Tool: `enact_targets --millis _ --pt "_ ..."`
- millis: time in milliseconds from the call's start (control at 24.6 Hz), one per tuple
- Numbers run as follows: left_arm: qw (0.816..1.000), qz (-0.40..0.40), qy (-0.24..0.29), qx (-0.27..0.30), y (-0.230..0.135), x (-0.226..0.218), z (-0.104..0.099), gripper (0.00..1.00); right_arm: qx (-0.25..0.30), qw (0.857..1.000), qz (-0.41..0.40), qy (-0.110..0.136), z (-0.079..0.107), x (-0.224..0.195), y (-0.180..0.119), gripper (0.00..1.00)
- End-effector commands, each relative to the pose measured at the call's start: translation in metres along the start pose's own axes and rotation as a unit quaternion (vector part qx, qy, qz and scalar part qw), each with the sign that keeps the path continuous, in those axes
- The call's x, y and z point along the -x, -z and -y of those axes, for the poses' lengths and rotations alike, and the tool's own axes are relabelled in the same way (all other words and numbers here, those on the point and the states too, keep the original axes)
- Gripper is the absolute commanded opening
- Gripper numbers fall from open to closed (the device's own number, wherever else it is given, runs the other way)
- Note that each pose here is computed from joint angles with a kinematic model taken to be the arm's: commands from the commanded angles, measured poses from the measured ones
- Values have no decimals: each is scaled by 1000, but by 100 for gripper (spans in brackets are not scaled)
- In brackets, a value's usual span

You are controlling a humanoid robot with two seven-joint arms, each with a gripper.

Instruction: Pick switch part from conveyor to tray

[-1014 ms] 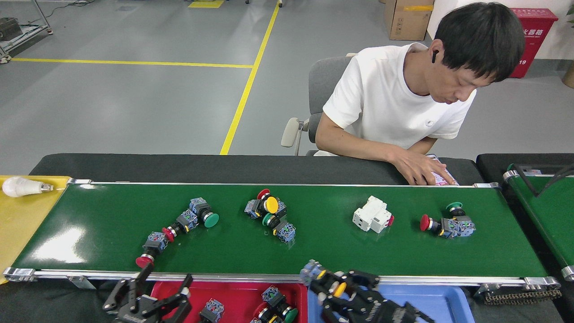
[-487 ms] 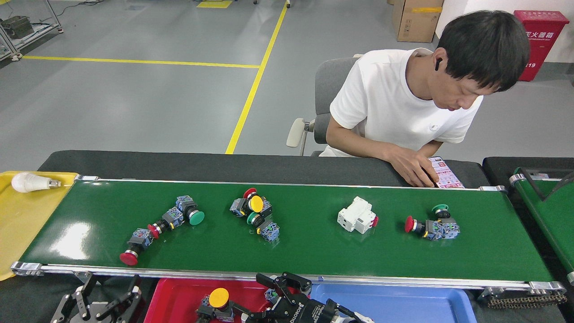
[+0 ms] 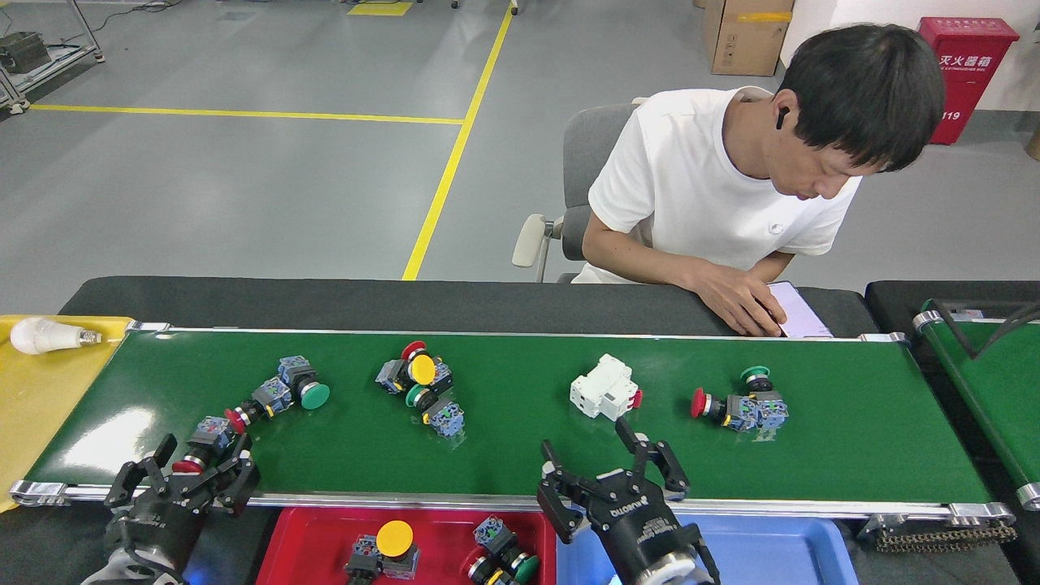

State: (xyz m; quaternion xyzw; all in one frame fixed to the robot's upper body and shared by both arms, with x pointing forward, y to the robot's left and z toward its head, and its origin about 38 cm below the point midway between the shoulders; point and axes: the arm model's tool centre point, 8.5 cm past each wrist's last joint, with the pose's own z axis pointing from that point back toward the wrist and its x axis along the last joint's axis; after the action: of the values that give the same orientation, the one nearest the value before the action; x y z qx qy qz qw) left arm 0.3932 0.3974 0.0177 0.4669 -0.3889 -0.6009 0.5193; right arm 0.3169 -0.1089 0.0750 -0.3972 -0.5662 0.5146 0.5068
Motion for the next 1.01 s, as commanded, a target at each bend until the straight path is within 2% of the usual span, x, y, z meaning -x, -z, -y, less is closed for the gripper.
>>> enact_targets --millis 0,41,81,243,325,446,487,568,649,771,974 --pt "1000 -8 9 -7 8 14 -11 90 16 999 -41 -19 4 26 -9 99" --pt "1000 -8 15 1 11 20 -10 84 7 998 -41 -39 0 43 -15 99" --pt "1000 -7 20 8 13 25 -9 81 0 998 -35 -48 -2 54 -18 99" --pt "999 6 35 -1 13 35 -8 27 -14 999 -32 -30 -1 90 -23 99" --pt "999 17 36 -4 14 34 -11 9 -14 999 -32 -28 -1 90 -23 99" --pt "999 24 20 -17 15 28 -14 4 -19 999 -34 -25 -2 88 -18 99" --pt "999 26 10 -21 16 25 -15 4 -18 999 -32 -14 -3 80 -12 99" --pt "999 30 2 -29 15 21 -18 3 -20 999 -33 2 -1 66 6 99" --pt "998 39 0 -47 12 9 -24 3 -33 999 -31 5 -5 50 31 99" --pt "995 60 9 -75 -9 -6 -31 3 -46 998 -34 5 -12 33 61 99" --pt "985 137 31 -102 -76 -51 -25 5 -63 996 -61 -6 -18 24 89 99"
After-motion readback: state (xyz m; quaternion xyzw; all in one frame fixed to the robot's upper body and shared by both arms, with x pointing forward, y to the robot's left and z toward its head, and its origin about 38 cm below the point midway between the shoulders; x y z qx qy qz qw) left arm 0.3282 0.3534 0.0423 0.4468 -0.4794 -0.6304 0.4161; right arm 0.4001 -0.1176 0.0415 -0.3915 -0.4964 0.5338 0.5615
